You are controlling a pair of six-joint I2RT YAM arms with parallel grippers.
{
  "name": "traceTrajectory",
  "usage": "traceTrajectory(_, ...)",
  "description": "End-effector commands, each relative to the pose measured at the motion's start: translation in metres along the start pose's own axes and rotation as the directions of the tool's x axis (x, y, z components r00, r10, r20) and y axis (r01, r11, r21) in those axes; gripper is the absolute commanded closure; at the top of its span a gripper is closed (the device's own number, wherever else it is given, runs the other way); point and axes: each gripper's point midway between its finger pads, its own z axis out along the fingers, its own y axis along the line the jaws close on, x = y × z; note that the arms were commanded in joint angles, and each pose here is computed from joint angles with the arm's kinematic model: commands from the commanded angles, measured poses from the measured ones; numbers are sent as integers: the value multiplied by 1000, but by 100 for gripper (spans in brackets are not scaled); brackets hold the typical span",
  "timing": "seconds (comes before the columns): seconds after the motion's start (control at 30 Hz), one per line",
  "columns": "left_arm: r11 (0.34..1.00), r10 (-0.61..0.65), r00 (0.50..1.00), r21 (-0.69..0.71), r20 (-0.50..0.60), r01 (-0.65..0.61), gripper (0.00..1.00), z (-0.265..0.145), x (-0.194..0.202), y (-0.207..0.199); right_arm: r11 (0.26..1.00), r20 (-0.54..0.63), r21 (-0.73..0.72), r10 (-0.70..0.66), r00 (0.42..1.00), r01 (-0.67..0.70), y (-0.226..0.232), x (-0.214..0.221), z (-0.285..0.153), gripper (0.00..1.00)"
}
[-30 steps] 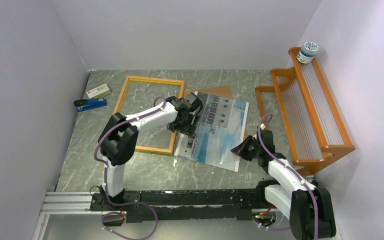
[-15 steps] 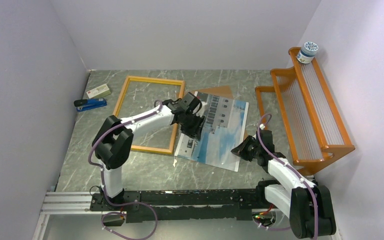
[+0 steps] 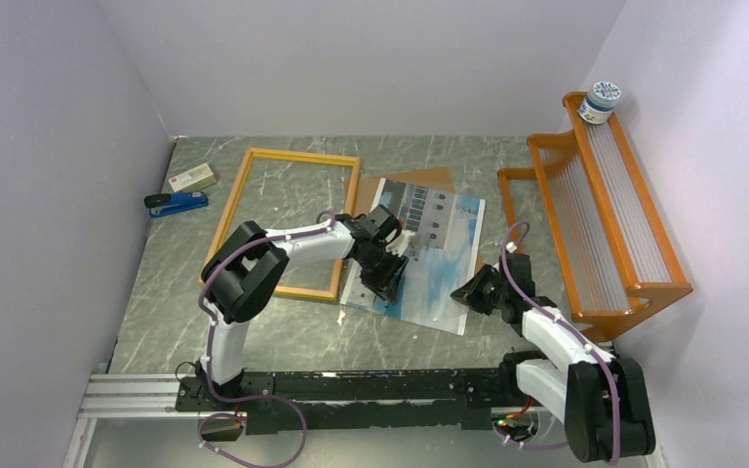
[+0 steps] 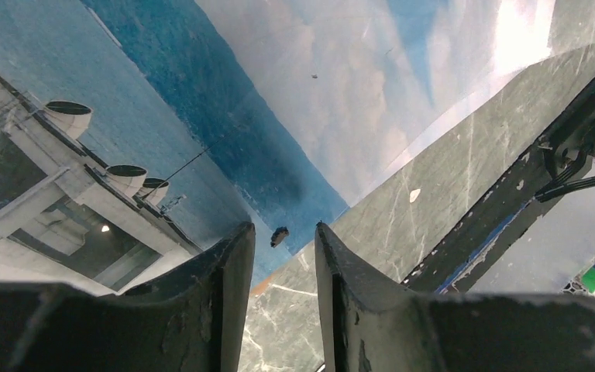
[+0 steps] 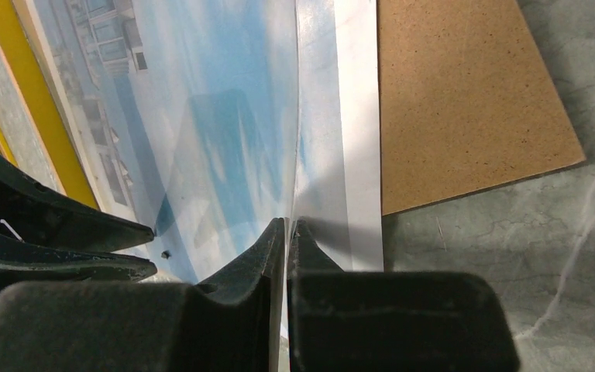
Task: Put the photo into the frame
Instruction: Pick up the photo frame item at the center of the board.
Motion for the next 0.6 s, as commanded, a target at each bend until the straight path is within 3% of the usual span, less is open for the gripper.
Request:
traceTrajectory(0.0,998,43,999,37,-27,-42,59,4,9,-3,997,23,80,-13,1000,11,-15,-4,2,95)
traceTrajectory(0.13,992,52,996,119,-71,-43,62,9,20,-12,997,18,82,-12,1000,10,-16,-3,3,95)
traceTrajectory(0.3,994,57,992,102,-109,-46,69,11,30,-7,995,7,95,-8,1000,8,-18,-2,5,95)
traceTrajectory(0.57,966,94,988,252,-125,-60,66,13,41,-30,995,4,102,-4,1000,4,-18,-3,6,95)
